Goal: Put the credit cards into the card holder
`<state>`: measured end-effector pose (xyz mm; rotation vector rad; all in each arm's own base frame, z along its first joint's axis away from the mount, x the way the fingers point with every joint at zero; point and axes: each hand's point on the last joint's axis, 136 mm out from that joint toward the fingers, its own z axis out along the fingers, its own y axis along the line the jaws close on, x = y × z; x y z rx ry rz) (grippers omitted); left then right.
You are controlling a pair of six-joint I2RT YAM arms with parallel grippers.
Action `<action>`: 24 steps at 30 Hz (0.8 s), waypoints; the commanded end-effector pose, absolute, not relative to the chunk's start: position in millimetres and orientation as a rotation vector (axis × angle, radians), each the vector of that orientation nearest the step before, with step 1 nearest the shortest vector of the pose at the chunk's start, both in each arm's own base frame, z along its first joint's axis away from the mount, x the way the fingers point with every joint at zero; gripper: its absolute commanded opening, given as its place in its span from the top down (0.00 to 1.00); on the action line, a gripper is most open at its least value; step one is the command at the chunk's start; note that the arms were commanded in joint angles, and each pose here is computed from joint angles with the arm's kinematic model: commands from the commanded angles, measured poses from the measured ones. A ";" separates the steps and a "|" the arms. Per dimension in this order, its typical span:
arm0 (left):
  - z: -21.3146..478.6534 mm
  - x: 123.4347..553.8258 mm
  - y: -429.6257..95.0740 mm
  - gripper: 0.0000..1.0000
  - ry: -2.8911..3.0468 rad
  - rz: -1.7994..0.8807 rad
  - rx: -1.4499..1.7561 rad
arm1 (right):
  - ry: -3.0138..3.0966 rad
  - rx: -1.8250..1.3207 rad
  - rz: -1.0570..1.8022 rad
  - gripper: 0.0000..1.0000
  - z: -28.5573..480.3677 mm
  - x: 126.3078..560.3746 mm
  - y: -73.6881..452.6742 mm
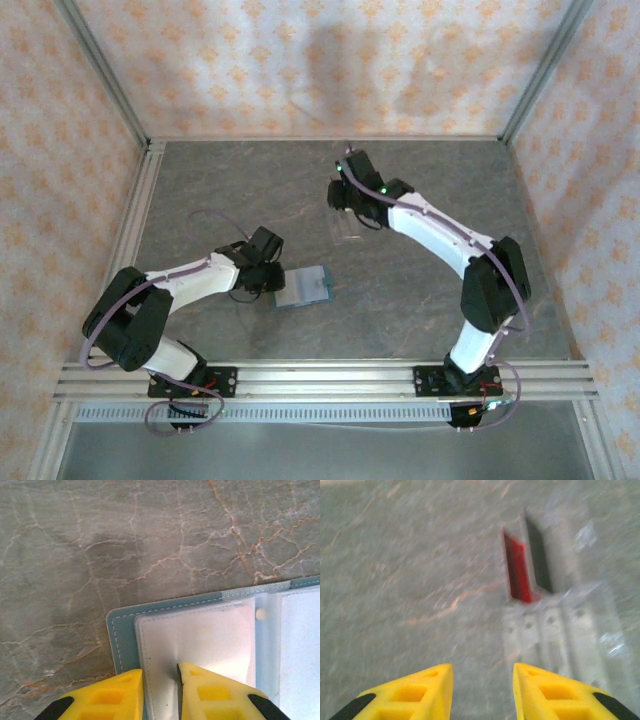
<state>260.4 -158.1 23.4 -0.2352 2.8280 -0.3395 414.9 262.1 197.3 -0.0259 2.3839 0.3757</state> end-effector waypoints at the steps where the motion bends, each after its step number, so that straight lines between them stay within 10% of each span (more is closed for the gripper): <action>1: 17.5 257.7 -160.7 0.77 2.852 -0.326 -0.226 | 2.456 -0.087 0.138 0.65 176.0 433.7 243.5; 24: 19.3 256.0 -161.4 0.77 2.854 -0.324 -0.216 | 2.587 -0.234 -0.140 0.73 126.6 508.7 247.6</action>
